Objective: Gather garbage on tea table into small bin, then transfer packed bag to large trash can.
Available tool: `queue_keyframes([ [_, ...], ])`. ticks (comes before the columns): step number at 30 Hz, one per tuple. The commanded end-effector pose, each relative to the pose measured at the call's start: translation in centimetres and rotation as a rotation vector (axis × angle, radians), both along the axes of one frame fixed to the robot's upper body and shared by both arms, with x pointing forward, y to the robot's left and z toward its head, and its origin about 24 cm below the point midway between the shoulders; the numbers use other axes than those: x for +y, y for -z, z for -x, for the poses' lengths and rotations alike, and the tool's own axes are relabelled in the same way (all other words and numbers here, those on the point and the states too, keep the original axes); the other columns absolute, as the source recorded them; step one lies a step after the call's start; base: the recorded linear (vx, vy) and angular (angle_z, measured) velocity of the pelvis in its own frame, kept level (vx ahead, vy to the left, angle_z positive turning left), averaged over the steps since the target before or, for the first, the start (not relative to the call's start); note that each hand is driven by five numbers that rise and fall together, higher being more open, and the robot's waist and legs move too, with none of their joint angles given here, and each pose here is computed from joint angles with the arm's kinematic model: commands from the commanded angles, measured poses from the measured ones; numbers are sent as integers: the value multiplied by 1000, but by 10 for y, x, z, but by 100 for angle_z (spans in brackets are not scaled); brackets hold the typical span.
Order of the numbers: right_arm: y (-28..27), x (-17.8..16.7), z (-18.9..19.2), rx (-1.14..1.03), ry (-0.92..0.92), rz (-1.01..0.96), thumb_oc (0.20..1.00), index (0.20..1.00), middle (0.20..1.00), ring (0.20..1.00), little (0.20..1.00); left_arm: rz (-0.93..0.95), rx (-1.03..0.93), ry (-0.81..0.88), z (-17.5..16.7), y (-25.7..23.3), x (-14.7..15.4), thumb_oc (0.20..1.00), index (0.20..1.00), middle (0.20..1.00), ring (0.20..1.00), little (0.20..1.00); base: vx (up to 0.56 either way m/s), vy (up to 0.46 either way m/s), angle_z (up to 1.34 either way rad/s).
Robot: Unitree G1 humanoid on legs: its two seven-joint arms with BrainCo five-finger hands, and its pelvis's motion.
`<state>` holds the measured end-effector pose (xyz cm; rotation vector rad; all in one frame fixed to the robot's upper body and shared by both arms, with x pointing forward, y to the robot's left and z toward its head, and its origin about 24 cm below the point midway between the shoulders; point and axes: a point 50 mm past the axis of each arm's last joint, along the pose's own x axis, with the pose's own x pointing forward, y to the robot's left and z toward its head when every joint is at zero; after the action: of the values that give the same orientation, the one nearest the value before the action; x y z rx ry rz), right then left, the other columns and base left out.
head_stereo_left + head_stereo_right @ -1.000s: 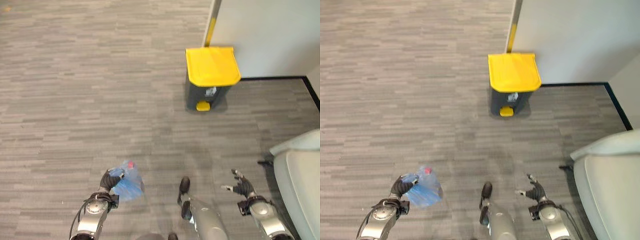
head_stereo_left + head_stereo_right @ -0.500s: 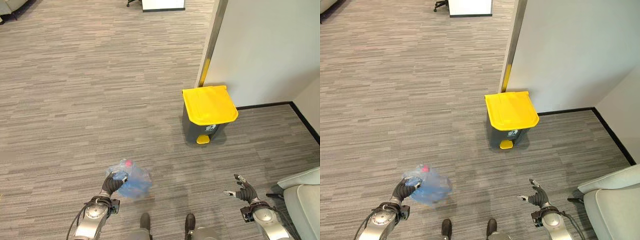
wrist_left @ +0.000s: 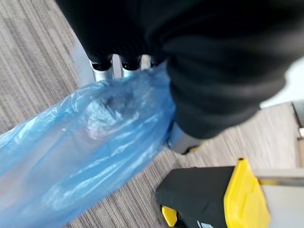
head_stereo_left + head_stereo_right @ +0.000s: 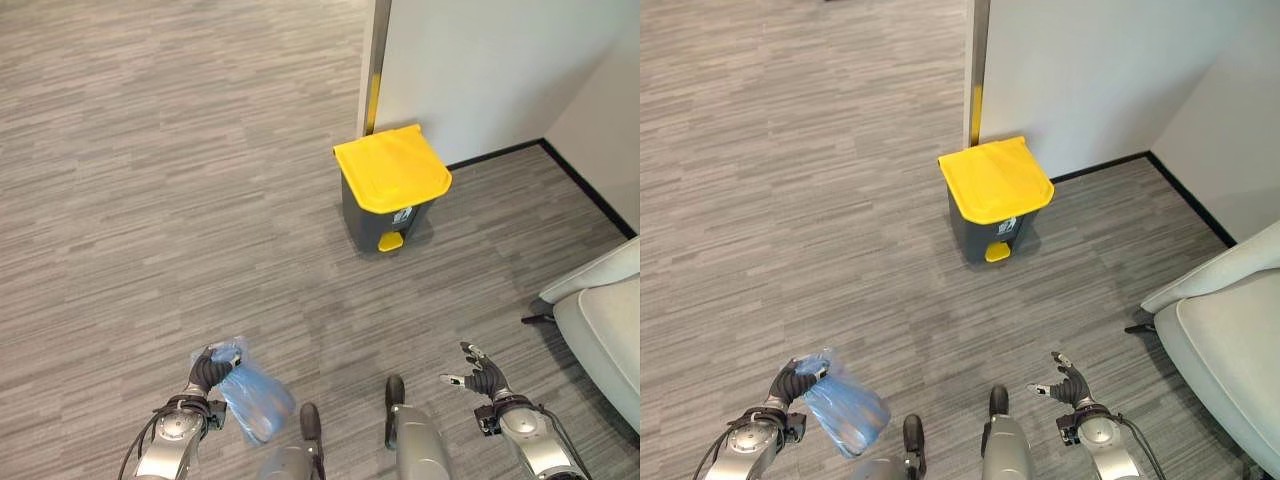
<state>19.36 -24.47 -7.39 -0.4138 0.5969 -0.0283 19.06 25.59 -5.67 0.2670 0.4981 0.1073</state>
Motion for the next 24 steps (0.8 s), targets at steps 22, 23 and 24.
queue_keyframes([
  [22,-6,-9,-3,-21,-19,69,1000,1000,1000,1000,1000,1,-66,-30,2,-10,6,200,200,200,200,200,211,-43,-25],
  [23,-6,-9,-3,-21,-19,69,1000,1000,1000,1000,1000,0,-66,-30,2,-10,6,200,200,200,200,200,115,80,-34],
  [24,-5,-8,-2,-13,-22,68,1000,1000,1000,1000,1000,0,-65,-28,2,-10,7,200,200,200,200,200,97,72,-24],
])
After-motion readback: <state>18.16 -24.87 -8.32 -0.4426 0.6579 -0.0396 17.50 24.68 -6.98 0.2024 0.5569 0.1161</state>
